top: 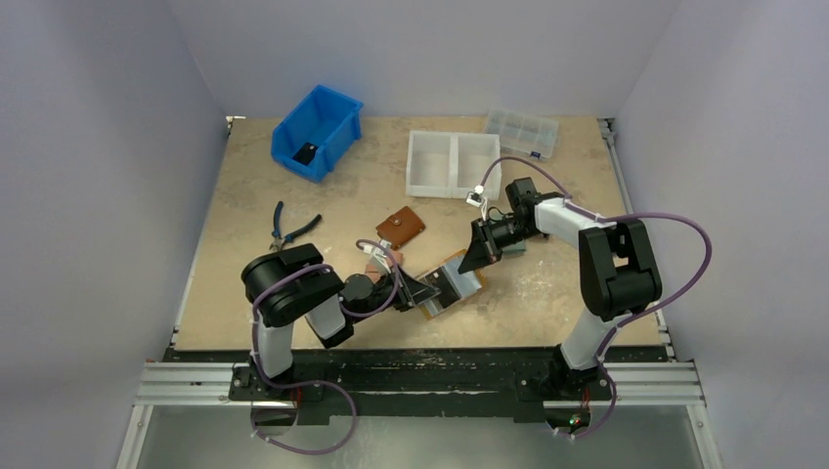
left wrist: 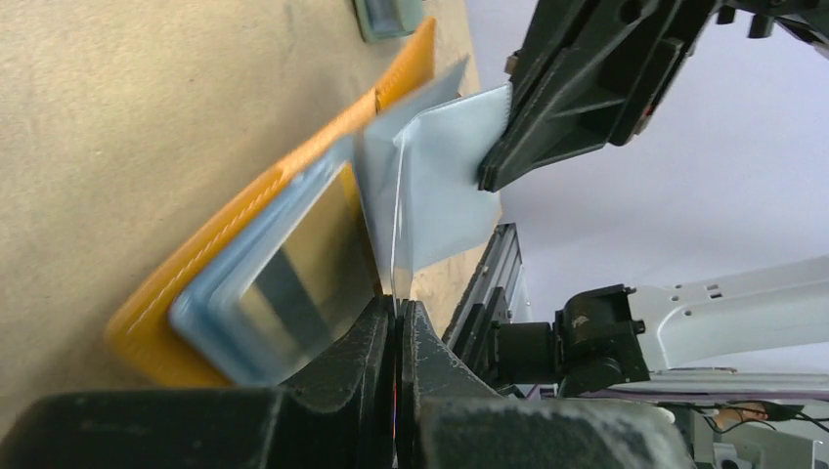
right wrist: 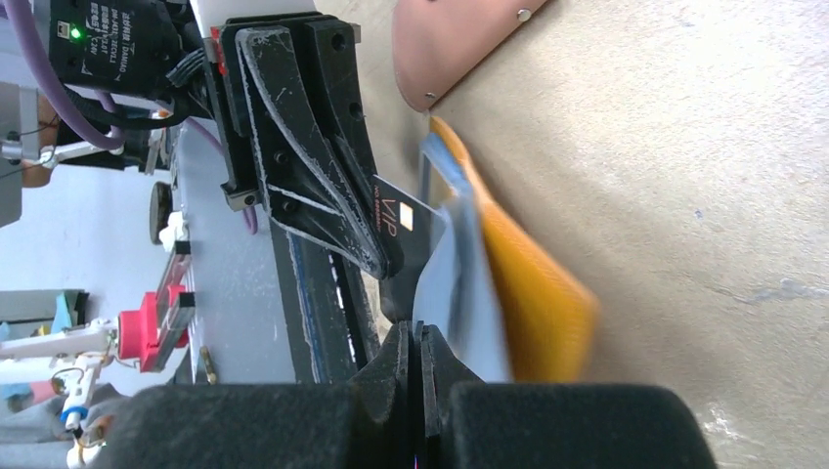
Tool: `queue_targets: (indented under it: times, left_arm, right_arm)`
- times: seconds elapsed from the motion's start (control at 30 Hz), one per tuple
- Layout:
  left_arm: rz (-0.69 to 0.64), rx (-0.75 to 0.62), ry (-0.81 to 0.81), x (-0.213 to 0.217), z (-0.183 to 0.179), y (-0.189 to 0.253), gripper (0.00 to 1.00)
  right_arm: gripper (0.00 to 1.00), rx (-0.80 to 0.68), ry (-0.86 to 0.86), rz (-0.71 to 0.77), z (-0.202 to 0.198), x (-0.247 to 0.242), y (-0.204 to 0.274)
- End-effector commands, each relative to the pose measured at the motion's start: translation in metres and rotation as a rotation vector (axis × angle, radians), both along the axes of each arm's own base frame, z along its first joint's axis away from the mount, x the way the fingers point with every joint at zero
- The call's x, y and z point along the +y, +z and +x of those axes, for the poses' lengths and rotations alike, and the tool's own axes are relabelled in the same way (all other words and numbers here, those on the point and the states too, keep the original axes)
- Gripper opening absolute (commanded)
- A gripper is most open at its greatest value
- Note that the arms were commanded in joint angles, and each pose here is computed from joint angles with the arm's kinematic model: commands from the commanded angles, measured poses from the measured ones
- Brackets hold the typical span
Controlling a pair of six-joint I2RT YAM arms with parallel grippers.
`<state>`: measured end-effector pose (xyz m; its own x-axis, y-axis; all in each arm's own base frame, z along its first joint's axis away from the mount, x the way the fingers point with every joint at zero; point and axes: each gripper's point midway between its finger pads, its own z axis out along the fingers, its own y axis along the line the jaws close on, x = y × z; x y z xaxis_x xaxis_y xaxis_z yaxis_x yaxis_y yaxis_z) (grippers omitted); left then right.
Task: Take the credit cards out of the card holder
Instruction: Remove the credit card from the card holder.
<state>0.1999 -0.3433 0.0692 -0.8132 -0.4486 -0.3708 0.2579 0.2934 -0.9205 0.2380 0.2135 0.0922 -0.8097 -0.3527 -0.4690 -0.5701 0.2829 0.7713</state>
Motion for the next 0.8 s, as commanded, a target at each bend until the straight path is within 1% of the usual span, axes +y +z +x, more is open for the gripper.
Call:
queue_targets:
  times: [0.0, 0.37, 0.5, 0.6, 0.77]
  left_arm:
    - [-0.195, -0.150, 0.001, 0.000, 0.003, 0.057, 0.00]
    - [-0.164, -0.069, 0.041, 0.021, 0.008, 0.038, 0.00]
    - [-0.175, -0.081, 0.045, 0.028, 0.008, 0.046, 0.00]
    - [-0.176, -0.103, 0.044, 0.032, 0.009, 0.057, 0.00]
    - [-0.062, -0.126, 0.039, 0.037, 0.016, 0.059, 0.00]
  right_arm:
    - [0.00, -0.030, -0.019, -0.018, 0.008, -0.001, 0.002]
    - [0.00, -0.087, -0.078, -0.173, 0.025, -0.015, -0.016]
    - [0.00, -0.123, -0.094, -0.257, 0.031, -0.026, -0.022]
    - [0.00, -0.177, -0.128, -0.340, 0.040, -0.037, -0.026]
    - [0.01, -0.256, -0.186, -0.487, 0.056, -0.059, -0.036]
